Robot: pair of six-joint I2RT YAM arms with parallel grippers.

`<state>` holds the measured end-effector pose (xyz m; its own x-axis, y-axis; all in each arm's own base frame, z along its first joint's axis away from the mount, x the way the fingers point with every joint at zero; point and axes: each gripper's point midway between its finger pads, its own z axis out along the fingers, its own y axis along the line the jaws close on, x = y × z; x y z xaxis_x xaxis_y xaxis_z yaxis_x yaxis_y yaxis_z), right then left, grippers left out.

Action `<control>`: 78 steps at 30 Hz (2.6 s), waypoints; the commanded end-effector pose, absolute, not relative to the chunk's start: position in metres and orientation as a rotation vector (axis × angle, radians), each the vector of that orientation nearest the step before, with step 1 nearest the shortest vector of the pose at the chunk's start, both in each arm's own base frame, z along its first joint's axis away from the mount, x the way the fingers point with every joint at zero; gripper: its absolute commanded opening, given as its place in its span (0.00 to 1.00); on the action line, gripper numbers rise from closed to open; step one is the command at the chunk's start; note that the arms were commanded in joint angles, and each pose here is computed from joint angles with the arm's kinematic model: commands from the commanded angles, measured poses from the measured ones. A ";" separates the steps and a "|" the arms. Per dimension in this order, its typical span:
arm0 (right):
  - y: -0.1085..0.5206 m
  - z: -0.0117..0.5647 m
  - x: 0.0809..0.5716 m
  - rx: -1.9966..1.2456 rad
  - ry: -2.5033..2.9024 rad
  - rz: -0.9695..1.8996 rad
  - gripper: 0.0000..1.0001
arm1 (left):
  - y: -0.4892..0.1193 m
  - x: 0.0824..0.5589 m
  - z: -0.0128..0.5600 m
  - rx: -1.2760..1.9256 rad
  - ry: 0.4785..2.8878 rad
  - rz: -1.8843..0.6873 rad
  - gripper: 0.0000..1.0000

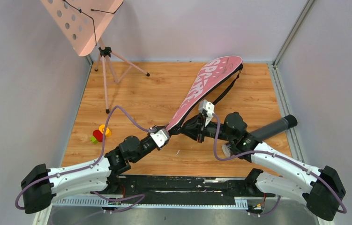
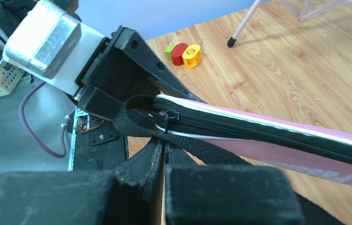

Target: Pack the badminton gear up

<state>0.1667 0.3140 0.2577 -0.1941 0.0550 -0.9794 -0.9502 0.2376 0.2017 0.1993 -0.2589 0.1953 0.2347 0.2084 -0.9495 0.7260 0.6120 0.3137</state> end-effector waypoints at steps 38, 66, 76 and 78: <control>0.328 0.155 0.154 -0.761 1.989 1.139 0.79 | -0.224 0.189 0.197 0.617 1.549 -0.557 1.00; 0.161 0.245 0.202 0.041 1.857 0.582 1.00 | -0.176 0.173 0.279 0.698 1.538 -0.426 1.00; 0.148 0.256 0.199 0.097 1.793 0.604 1.00 | -0.142 0.163 0.299 0.551 1.441 -0.461 1.00; 0.148 0.256 0.200 0.096 1.794 0.603 1.00 | -0.137 0.163 0.300 0.540 1.435 -0.455 1.00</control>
<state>0.1976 0.1524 0.2516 -0.3389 0.3589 -0.8697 -0.2487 0.8573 0.4507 0.1618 -0.1455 0.2959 0.0641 0.0399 -0.9971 0.6196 0.7817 0.0711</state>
